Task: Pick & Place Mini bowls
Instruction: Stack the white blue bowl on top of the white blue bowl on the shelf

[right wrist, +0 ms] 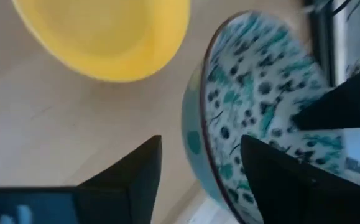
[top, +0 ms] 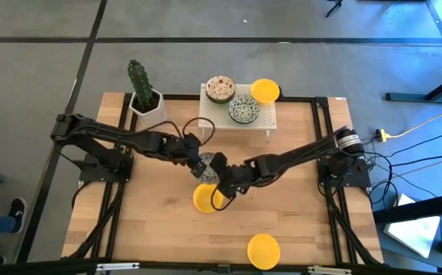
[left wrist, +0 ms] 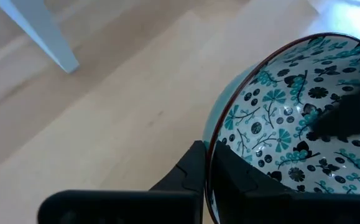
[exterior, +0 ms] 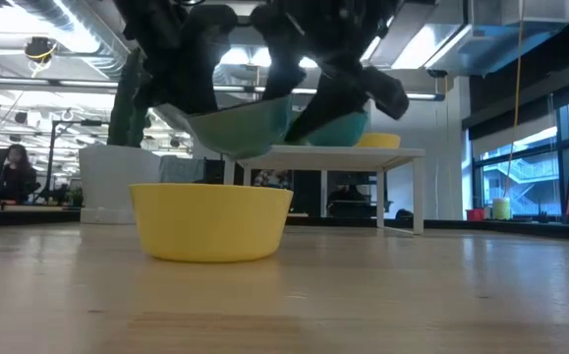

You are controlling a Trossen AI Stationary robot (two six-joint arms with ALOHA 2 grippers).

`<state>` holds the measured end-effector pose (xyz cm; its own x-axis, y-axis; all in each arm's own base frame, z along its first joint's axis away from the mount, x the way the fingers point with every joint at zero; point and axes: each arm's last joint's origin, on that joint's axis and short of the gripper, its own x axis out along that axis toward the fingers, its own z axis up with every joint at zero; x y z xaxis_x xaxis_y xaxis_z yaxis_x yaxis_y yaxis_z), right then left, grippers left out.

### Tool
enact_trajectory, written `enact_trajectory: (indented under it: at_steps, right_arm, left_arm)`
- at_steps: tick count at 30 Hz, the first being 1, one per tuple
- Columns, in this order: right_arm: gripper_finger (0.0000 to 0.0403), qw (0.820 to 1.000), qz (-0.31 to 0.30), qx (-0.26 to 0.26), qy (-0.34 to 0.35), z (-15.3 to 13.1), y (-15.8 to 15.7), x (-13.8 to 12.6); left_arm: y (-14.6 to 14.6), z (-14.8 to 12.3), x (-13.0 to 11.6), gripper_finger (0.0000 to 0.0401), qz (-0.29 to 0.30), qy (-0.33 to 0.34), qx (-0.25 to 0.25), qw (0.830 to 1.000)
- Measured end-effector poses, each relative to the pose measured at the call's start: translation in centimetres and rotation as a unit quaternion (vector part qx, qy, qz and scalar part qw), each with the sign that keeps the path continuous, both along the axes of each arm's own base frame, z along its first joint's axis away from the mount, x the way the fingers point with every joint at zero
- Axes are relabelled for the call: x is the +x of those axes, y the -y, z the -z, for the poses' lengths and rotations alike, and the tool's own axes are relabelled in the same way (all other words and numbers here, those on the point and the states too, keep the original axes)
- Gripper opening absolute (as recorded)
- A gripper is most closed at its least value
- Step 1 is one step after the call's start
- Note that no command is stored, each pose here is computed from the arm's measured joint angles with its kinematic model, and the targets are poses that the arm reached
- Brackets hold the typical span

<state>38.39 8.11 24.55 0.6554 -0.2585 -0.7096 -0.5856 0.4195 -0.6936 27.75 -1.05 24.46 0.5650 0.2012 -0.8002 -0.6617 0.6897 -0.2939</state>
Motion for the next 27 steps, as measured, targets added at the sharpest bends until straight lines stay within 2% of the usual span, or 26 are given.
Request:
enact_trajectory:
  at_steps: [5, 11, 17, 21, 27]
  right_arm:
    - [0.0157, 1.0, 0.013, 0.0, -0.016, 0.4, 0.0, 0.0]
    - [0.0024, 0.999, -0.007, 0.008, -0.038, 0.7, -0.1, -0.1]
    - [0.0016, 0.998, -0.005, 0.019, -0.055, 0.7, 0.1, -0.4]
    - [0.0016, 0.993, 0.03, 0.025, -0.115, -0.3, 0.4, -1.5]
    - [0.0016, 0.977, 0.09, 0.105, -0.165, -4.5, 1.5, -2.7]
  left_arm:
    - [0.0, 0.3, 0.2, 0.0011, 0.0, -0.005, -0.001, 1.0]
    - [0.0, -0.2, 0.8, 0.0013, 0.006, 0.034, 0.006, 0.999]
    - [0.1, -0.4, 1.1, 0.0029, 0.031, 0.05, 0.007, 0.998]
    - [0.3, -0.5, 1.0, 0.0056, 0.077, 0.044, 0.021, 0.996]
    - [0.5, -2.3, 0.9, 0.0112, 0.12, 0.095, 0.073, 0.985]
